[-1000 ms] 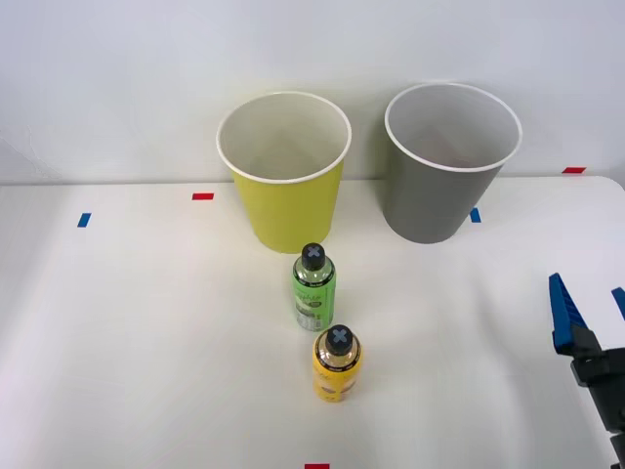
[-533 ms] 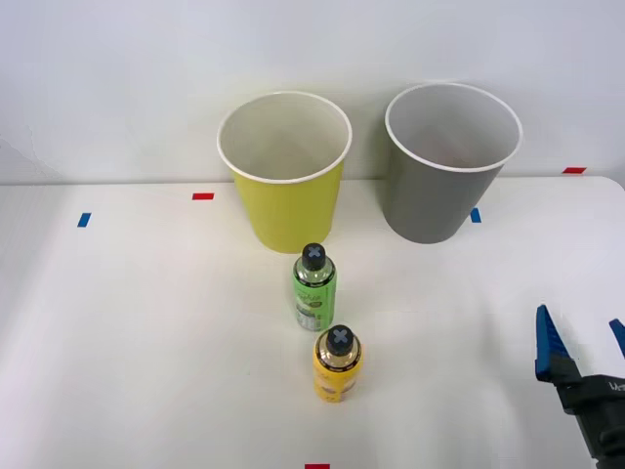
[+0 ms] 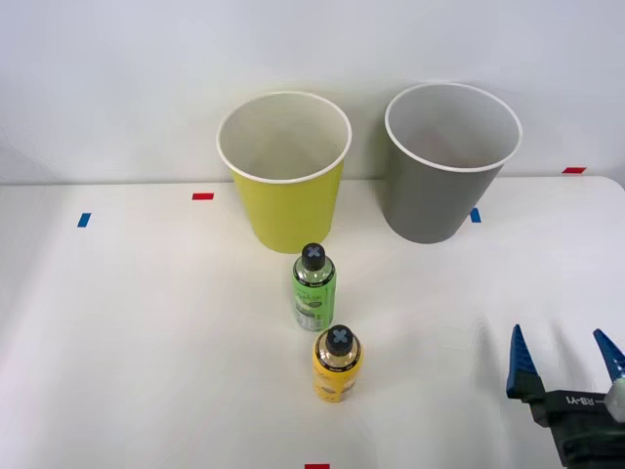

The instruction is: Put cans in the gray bin, plastic bottles in the light green bin

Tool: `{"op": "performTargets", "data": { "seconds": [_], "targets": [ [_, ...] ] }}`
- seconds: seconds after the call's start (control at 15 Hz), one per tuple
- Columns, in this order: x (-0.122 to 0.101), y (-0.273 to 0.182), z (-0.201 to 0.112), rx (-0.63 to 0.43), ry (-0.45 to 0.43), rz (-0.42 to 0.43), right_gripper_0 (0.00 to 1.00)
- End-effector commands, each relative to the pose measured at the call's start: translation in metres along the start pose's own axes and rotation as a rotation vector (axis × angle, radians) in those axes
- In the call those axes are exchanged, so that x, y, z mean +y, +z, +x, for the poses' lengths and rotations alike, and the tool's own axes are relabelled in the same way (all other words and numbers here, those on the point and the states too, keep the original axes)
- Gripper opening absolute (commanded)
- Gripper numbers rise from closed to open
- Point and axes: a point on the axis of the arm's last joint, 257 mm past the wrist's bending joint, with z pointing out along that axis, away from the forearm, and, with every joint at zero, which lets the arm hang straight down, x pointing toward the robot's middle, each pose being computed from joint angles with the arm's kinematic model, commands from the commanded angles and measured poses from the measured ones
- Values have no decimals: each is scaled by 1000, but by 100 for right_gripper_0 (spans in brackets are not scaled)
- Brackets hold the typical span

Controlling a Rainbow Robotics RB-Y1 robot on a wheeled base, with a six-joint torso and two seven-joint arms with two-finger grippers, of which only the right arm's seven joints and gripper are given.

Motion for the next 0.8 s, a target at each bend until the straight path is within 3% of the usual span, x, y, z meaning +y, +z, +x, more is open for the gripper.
{"op": "performTargets", "data": {
  "seconds": [0.07,0.27,0.47,0.8],
  "targets": [
    [10,-10,11,-8,-44,-10,100],
    [25,-21,21,20,-149,-62,100],
    [59,-30,32,47,-160,-173,100],
    [79,-39,38,62,-181,-249,100]
  ]
}}
